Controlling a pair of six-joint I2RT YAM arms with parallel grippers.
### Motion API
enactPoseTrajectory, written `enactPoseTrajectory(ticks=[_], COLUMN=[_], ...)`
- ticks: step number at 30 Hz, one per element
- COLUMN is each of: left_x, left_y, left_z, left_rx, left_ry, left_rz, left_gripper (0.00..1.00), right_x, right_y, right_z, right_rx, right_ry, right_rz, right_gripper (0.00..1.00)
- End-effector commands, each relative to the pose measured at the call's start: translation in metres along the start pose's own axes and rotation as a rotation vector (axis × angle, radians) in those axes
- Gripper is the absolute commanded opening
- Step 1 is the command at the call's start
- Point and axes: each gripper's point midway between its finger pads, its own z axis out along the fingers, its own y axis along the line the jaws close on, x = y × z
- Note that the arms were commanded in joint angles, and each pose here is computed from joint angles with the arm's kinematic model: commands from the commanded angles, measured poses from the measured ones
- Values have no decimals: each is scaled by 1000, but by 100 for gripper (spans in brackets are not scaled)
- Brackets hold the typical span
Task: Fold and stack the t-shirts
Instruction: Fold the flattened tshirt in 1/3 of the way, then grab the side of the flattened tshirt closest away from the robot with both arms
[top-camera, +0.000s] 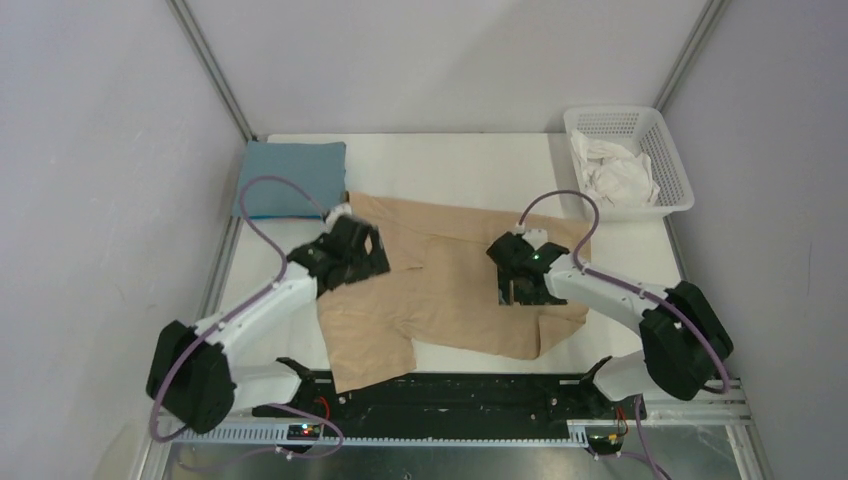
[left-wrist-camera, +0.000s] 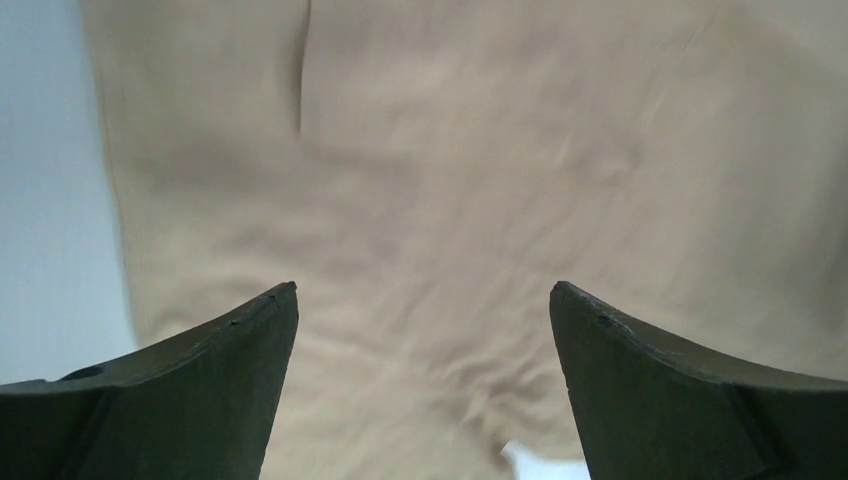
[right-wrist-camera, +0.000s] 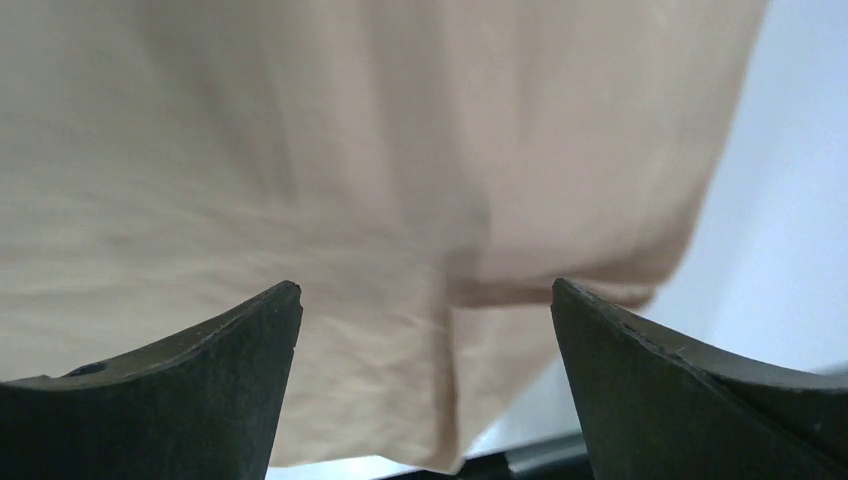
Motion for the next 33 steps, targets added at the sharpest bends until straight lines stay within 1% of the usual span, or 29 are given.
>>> enactPoseTrajectory(ticks=[1,3,6,7,8,9,10,11,14,16,18,19,20,21,22,23,24,25,26,27,28,29,30,31,32,33], left_x=[51,66,86,86,90,91,90,89,85,85,85,84,84,84,86,88,92,94,99,101,109,111,117,123,130,141], left_y=[23,27,41,40,43,45,45,45,45,43,42,40,39,39,39,39,38,37,38,37,42,43,49,48,50,46], left_z=[-15,-19,-18,-20,-20,-21,-22,-23,-25,-26,-27,-28,-29,-30,-31,-32,-34,-36,-38,-40,-44,-47,-49,-52,-54,-58], left_rx=[-45,-19,-31,-15,-16,-9,-5,0,6,11,16,19,24,26,28,32,39,47,45,45,24,15,-11,-6,-11,12], left_ry=[9,21,43,38,42,37,32,21,10,14,20,22,26,31,44,52,72,84,99,106,126,127,148,161,185,213], left_rz=[-14,-10,-5,-16,-19,-27,-30,-35,-21,-14,-3,1,7,10,14,16,24,30,48,60,89,112,121,143,145,167], left_gripper=[100,100,99,98,98,98,98,98,98,98,98,98,98,98,98,98,98,98,98,98,98,98,98,98,98,98], right_x=[38,48,57,64,71,75,76,76,78,77,73,69,66,61,57,51,44,39,29,25,17,14,3,-2,4,0], right_y=[-56,-72,-83,-92,-108,-116,-132,-134,-138,-142,-145,-146,-144,-143,-136,-129,-118,-110,-98,-89,-79,-66,-55,-36,-22,-13], right_z=[-3,-5,-8,-15,-25,-29,-40,-40,-44,-51,-57,-61,-61,-65,-62,-65,-61,-66,-65,-72,-73,-83,-91,-101,-105,-109], right_rx=[320,410,489,539,617,679,768,794,794,774,718,659,616,535,465,359,271,155,65,-49,-128,-250,-351,-465,-545,-593], right_ry=[69,102,131,149,182,170,165,137,127,85,19,-25,-52,-95,-116,-149,-173,-203,-245,-275,-319,-333,-394,-403,-371,-376], right_rz=[-33,-30,-30,-13,-43,24,21,83,161,259,369,430,457,512,514,563,539,567,537,554,528,524,477,424,389,364], right_gripper=[99,99,99,100,99,99,100,100,100,100,100,100,100,100,100,100,100,100,100,100,100,100,100,100,100,100])
